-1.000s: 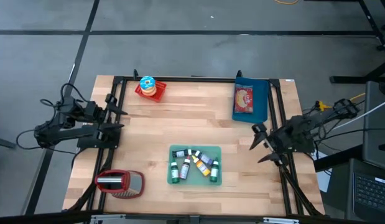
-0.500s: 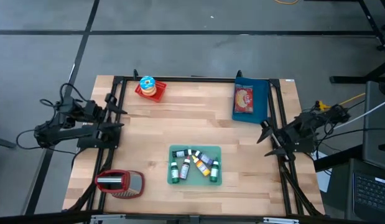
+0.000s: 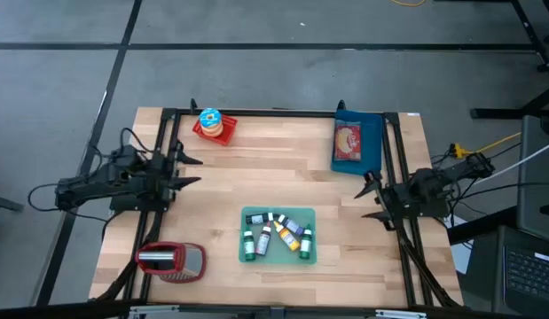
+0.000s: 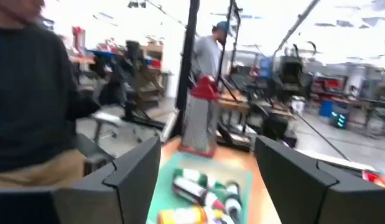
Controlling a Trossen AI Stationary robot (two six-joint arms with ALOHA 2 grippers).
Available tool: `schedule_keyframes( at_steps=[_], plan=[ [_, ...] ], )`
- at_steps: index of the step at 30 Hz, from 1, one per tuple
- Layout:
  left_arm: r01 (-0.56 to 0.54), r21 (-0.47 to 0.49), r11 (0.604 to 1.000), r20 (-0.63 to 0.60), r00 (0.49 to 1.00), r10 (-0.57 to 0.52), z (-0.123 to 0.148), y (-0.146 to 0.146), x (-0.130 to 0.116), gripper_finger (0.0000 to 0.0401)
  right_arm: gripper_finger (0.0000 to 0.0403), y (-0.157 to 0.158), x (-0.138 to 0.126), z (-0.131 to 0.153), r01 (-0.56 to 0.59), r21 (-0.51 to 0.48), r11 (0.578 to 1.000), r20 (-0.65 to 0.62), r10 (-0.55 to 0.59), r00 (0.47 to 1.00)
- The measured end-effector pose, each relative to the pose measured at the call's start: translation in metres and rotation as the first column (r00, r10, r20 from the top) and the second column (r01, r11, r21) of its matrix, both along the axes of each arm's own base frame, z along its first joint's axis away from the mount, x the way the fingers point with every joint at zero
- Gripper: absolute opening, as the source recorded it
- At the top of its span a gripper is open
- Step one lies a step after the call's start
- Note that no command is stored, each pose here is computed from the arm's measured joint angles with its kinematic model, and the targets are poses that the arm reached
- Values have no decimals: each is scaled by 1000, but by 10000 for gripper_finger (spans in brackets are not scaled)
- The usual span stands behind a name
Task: Pick & Place Food Item
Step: Return to Home Position
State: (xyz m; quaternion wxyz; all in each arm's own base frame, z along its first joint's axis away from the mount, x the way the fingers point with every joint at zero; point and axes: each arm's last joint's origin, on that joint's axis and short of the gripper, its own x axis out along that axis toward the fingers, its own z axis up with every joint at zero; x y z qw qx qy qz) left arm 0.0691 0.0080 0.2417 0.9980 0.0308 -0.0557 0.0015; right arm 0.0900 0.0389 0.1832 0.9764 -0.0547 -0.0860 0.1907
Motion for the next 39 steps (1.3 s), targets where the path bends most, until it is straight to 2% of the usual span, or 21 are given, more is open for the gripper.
schedule_keyframes(
  at_steps=[5, 9, 13, 15, 22, 25, 30, 39],
  plan=[
    [-75, -20, 997, -55, 996, 73, -29, 5, 12, 214, 265, 1, -1, 0, -61, 33, 998, -16, 62, 998],
    [-96, -7, 995, -37, 995, 95, -46, 7, 20, 214, 265, 1, -1, -3, -45, 77, 996, -54, 50, 997],
    [-155, -13, 988, -91, 984, 153, -73, 10, 26, 214, 265, 1, 0, -3, -46, 85, 995, -60, 51, 997],
    [-198, -19, 980, -93, 976, 196, -74, 11, 26, 214, 265, 1, 0, -4, -44, 82, 996, -69, 50, 996],
    [-203, 41, 978, -106, 973, 206, -75, 11, 27, 214, 265, 2, 0, -9, -68, 64, 996, -119, 75, 990],
    [-204, 103, 974, -106, 971, 215, -75, 12, 27, 214, 265, 2, 0, -17, -44, 67, 997, -207, 57, 977],
    [-244, 190, 951, -127, 954, 270, -77, 16, 27, 214, 265, 3, 3, -20, -43, 28, 999, -233, 49, 971],
    [-309, 159, 938, -211, 917, 338, -84, 26, 30, 214, 265, 2, 3, -21, -24, 67, 997, -255, 40, 966]
  ],
)
